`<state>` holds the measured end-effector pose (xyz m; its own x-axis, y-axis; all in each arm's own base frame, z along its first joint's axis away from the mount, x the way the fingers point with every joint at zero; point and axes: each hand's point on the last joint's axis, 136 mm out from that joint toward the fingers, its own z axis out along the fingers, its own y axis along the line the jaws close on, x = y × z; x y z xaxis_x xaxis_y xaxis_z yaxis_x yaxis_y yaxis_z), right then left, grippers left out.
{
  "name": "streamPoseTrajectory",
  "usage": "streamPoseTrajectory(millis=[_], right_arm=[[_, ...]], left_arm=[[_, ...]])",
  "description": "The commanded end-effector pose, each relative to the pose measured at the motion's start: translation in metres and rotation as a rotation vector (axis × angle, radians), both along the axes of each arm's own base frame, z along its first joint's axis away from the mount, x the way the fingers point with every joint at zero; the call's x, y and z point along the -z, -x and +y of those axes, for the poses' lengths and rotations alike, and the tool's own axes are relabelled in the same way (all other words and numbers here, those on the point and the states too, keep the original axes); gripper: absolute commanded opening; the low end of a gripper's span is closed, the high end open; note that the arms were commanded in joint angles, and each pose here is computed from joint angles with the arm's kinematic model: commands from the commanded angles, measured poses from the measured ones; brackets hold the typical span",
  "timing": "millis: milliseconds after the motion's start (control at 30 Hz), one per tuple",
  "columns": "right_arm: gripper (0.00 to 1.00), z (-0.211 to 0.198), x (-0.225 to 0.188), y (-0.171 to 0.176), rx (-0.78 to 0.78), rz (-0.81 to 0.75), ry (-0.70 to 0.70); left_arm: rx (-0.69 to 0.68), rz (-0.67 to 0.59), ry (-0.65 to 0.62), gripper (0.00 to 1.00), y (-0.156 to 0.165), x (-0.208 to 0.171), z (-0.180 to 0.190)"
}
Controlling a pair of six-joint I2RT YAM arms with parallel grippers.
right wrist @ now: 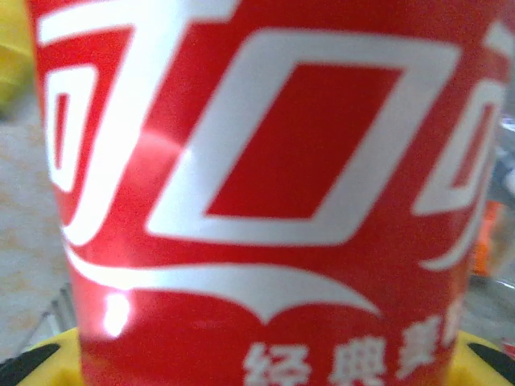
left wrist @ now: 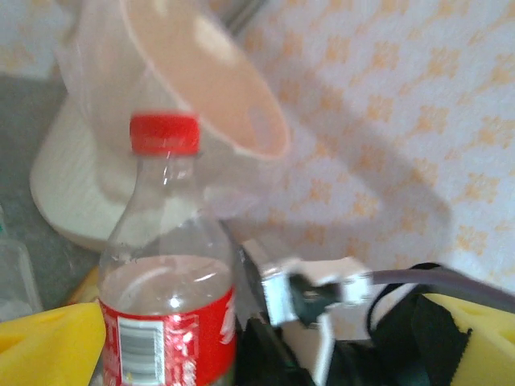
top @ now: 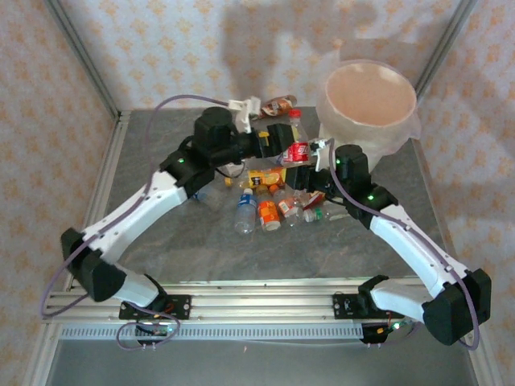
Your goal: Put the plastic bottles in the bin
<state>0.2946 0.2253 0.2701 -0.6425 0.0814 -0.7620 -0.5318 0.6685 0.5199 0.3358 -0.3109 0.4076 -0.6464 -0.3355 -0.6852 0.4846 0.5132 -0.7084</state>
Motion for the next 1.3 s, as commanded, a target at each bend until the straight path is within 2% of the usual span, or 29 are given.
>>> streamPoseTrajectory(millis=[0, 167, 333, 467, 633, 833, 1000, 1100, 1267], right_arm=[[0.25, -0.023, -0.010, -0.019, 0.109, -0.056, 0.115], [0.23, -0.047, -0.040, -0.047, 0.206, -0.119, 0.157], [0.21, -0.082, -0.086, -0.093, 0.401, -0.215, 0.217], [0.21, -0.107, -0.121, -0.123, 0.532, -0.305, 0.267], [0.22, -0.139, -0.160, -0.165, 0.661, -0.381, 0.226], [0.25, -0.180, -0.153, -0.221, 0.782, -0.394, 0.281], [0.26, -0.199, -0.137, -0.256, 0.781, -0.364, 0.350], [0.28, -0.191, -0.112, -0.269, 0.658, -0.323, 0.322], [0.41, -0.168, -0.075, -0.272, 0.445, -0.303, 0.314]], left_arm=[[-0.181, -0.061, -0.034, 1.00, 0.005, -0.021, 0.042], [-0.498, -0.015, -0.112, 1.00, -0.001, 0.011, 0.105], [-0.692, 0.055, -0.262, 1.00, 0.001, 0.054, 0.150], [-0.739, 0.093, -0.317, 1.00, 0.007, 0.071, 0.165], [-0.784, 0.127, -0.332, 1.00, 0.011, 0.088, 0.177], [-0.778, 0.174, -0.346, 1.00, 0.012, 0.107, 0.181], [-0.770, 0.197, -0.383, 1.00, 0.013, 0.120, 0.181], [-0.803, 0.238, -0.413, 1.00, 0.013, 0.140, 0.189], [-0.854, 0.309, -0.433, 1.00, 0.014, 0.172, 0.203]])
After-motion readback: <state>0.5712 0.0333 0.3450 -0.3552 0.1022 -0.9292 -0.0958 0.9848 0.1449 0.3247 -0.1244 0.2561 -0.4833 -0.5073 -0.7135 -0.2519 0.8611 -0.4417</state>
